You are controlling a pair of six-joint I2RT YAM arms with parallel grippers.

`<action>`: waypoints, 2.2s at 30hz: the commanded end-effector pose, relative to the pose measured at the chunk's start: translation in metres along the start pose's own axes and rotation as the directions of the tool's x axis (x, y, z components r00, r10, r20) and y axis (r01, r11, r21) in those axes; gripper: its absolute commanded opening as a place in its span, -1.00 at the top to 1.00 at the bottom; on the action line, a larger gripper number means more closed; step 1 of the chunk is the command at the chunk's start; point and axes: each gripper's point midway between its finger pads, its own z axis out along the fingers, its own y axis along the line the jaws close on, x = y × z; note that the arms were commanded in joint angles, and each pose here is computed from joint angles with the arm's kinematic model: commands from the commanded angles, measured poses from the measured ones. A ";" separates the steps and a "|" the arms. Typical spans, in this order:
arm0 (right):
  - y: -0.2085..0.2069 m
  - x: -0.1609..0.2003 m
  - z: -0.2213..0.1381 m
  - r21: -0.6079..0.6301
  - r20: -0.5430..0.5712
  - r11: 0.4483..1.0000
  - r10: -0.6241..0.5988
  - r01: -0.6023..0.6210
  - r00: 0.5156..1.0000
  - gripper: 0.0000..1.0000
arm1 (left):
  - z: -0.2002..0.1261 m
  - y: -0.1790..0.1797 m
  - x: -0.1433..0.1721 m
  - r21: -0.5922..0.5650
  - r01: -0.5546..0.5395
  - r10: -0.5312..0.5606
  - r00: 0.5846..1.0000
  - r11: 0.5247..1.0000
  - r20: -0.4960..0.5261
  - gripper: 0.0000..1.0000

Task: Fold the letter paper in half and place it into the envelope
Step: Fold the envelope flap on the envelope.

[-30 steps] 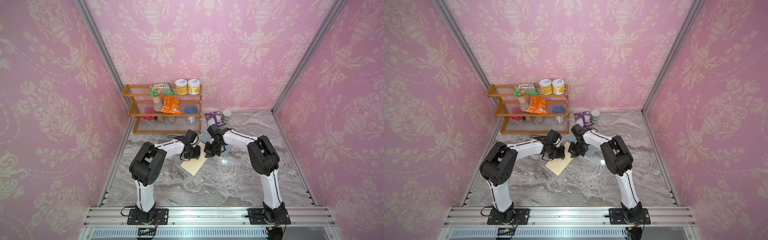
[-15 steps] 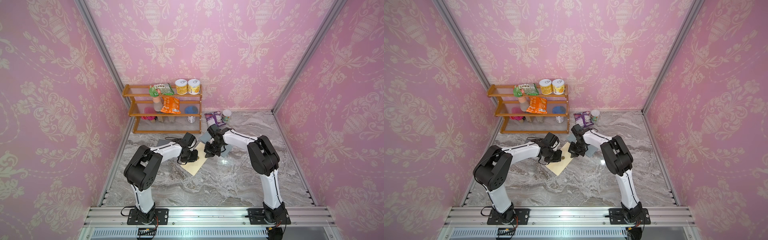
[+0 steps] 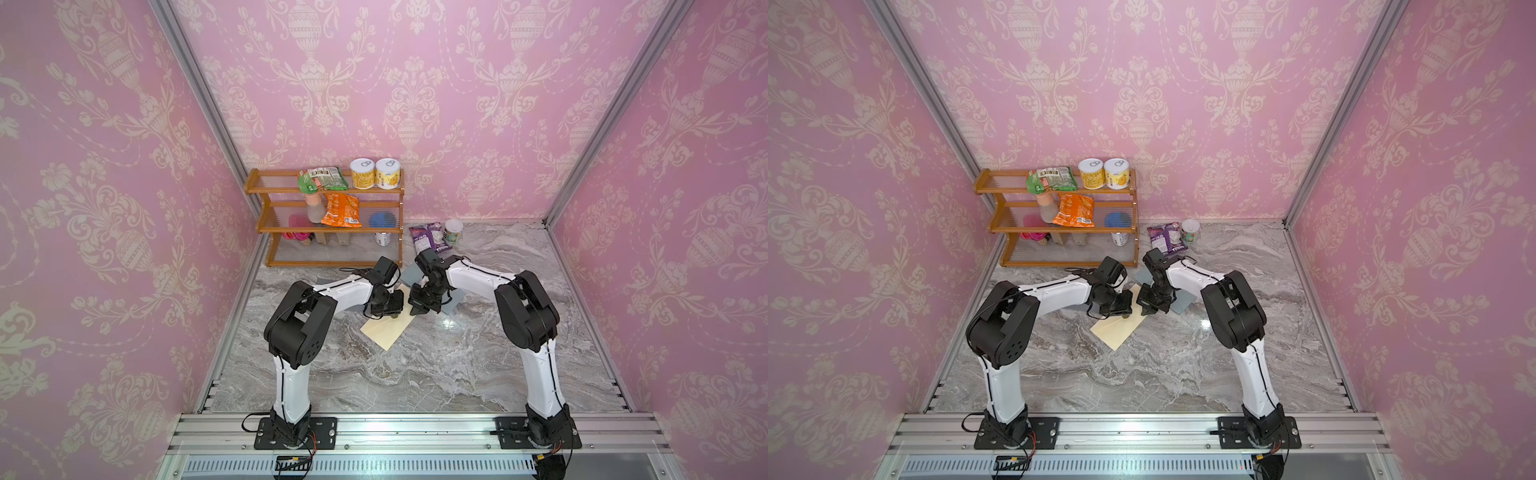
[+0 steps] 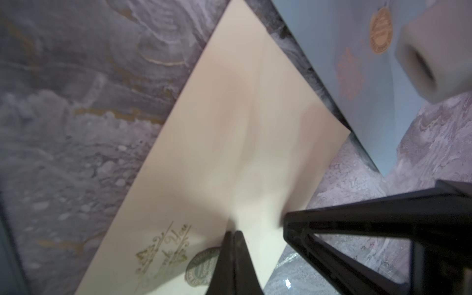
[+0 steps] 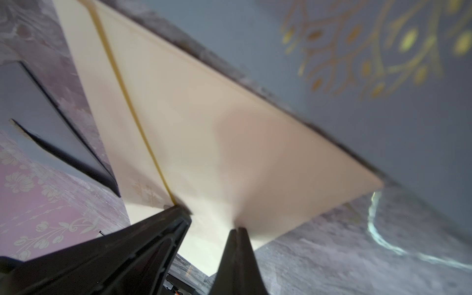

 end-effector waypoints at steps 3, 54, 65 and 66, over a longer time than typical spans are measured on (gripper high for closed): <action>-0.050 0.004 0.032 0.152 -0.022 0.985 0.081 -0.077 0.996 1.00 | 0.013 0.056 0.047 -0.142 0.045 -0.061 0.992 0.989 -0.109 1.00; -0.049 0.001 0.040 0.135 -0.039 0.987 0.094 -0.088 0.995 1.00 | -0.015 0.047 0.063 -0.123 -0.030 0.014 0.992 0.992 -0.128 1.00; -0.050 0.001 0.038 0.139 -0.036 0.986 0.098 -0.092 0.995 1.00 | 0.024 0.031 0.042 -0.091 0.023 -0.035 0.991 0.996 -0.132 1.00; -0.050 0.002 0.038 0.140 -0.036 0.986 0.100 -0.095 0.994 1.00 | 0.024 0.031 0.042 -0.093 0.021 -0.033 0.991 0.995 -0.133 1.00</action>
